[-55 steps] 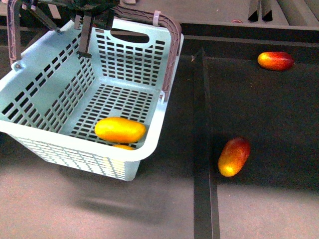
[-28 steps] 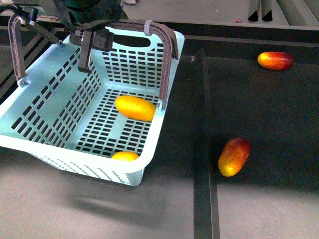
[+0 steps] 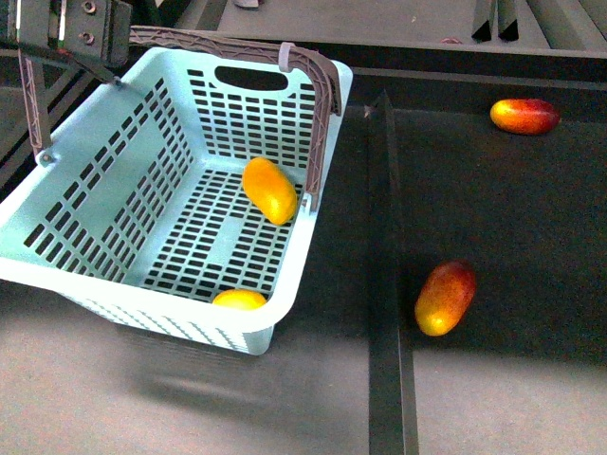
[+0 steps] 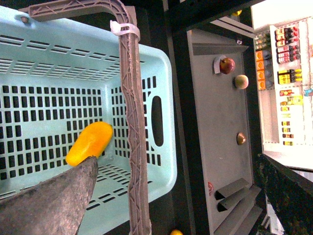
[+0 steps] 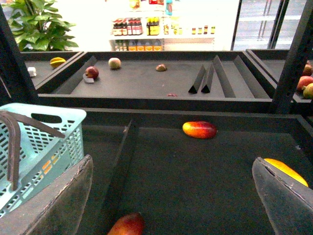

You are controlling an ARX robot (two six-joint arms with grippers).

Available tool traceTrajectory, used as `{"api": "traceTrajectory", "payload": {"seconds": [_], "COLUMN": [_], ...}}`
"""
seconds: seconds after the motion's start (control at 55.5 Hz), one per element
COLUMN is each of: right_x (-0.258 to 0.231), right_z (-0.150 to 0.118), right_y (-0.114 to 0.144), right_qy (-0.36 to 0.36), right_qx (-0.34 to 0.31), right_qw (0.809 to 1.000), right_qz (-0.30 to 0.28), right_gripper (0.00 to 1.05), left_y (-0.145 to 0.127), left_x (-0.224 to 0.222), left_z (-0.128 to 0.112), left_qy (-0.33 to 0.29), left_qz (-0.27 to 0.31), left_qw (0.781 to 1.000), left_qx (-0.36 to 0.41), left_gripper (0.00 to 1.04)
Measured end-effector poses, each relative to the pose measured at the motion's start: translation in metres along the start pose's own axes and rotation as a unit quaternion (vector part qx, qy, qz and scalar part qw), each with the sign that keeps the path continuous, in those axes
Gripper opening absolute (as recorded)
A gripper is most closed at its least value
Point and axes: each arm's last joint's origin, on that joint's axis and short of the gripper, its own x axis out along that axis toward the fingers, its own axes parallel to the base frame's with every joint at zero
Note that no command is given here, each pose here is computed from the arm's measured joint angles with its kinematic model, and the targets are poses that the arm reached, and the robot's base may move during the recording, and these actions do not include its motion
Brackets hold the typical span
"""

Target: Pick lemon and mango into basket

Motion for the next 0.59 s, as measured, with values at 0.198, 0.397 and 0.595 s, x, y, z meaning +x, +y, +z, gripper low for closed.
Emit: {"api": "traceTrajectory", "payload": {"seconds": [0.198, 0.397, 0.595], "right_x": [0.000, 0.000, 0.000], "right_z": [0.000, 0.000, 0.000], "right_y": [0.000, 0.000, 0.000], "right_qy": [0.000, 0.000, 0.000], "right_qx": [0.000, 0.000, 0.000], "right_qw": [1.000, 1.000, 1.000], "right_qz": [0.001, -0.001, -0.001], "right_gripper": [0.96, 0.96, 0.96], "left_y": [0.003, 0.055, 0.111], "left_x": [0.005, -0.007, -0.019], "left_z": [0.002, 0.061, 0.103], "left_qy": [0.045, -0.061, -0.132], "left_qz": [-0.057, -0.305, -0.287], "left_qw": [0.996, 0.873, 0.771], "left_qx": [0.043, 0.375, 0.553], "left_gripper": [0.90, 0.53, 0.10]}}
